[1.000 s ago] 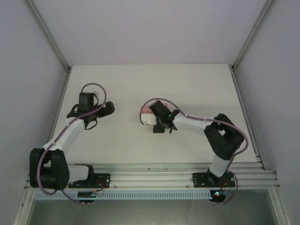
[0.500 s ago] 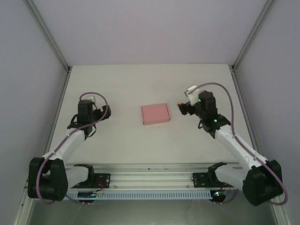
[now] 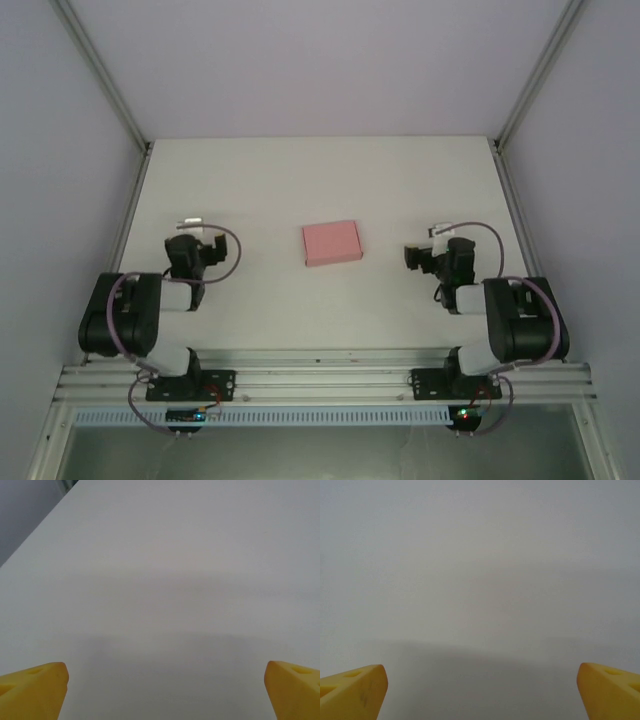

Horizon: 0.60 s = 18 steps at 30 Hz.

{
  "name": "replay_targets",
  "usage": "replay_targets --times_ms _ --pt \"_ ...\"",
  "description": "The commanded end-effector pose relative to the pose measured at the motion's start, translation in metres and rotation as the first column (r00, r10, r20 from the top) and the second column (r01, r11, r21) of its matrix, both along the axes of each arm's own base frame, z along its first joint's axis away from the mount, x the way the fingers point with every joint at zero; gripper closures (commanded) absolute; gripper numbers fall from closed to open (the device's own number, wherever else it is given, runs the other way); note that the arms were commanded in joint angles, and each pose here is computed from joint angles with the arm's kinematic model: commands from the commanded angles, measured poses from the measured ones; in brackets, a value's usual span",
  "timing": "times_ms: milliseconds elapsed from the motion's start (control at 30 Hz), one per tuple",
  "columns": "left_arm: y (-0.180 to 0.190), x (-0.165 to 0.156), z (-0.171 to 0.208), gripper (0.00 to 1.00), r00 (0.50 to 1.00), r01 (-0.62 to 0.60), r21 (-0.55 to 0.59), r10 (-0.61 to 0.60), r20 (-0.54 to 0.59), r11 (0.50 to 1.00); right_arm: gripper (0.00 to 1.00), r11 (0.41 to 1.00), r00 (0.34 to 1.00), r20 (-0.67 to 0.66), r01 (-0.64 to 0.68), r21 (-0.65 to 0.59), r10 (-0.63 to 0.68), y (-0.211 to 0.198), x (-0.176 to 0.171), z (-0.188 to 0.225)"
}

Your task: Assemble paper box

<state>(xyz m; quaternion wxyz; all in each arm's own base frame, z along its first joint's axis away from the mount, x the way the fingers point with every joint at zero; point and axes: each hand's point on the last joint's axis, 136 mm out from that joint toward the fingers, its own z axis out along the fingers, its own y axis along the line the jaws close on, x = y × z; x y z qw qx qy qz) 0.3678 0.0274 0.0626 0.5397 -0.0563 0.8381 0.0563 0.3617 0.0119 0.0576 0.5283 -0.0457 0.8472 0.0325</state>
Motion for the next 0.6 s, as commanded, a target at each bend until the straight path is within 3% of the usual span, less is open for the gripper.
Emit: replay_targets --times_ms 0,67,100,167,267,567 --pt "0.01 0.007 0.038 0.0 0.985 -0.005 -0.075 0.018 0.171 0.997 0.01 0.986 0.99 0.138 -0.055 0.157 0.033 -0.001 0.019 0.033" --pt "0.005 0.014 0.041 0.0 0.98 0.023 -0.048 -0.013 0.2 0.999 0.01 0.998 0.997 0.073 0.032 0.054 -0.036 -0.011 0.027 0.027" --pt "0.006 0.017 0.034 0.0 0.992 0.007 -0.06 0.001 0.126 0.998 0.01 0.997 0.996 0.078 0.04 0.072 -0.046 -0.003 0.03 0.025" --pt "-0.001 0.023 0.036 0.0 0.991 0.022 -0.005 -0.021 0.131 1.0 0.01 0.999 0.996 0.074 0.048 0.024 -0.049 -0.006 0.028 0.026" --pt "-0.003 0.023 0.035 0.0 0.993 0.025 -0.005 -0.024 0.115 1.0 0.01 0.996 0.996 0.073 0.046 0.07 -0.052 -0.004 0.03 0.026" --pt "-0.003 0.023 0.034 0.0 0.993 0.029 -0.009 -0.028 0.115 1.0 0.01 0.996 0.995 0.071 0.066 0.061 -0.07 -0.007 0.03 0.026"
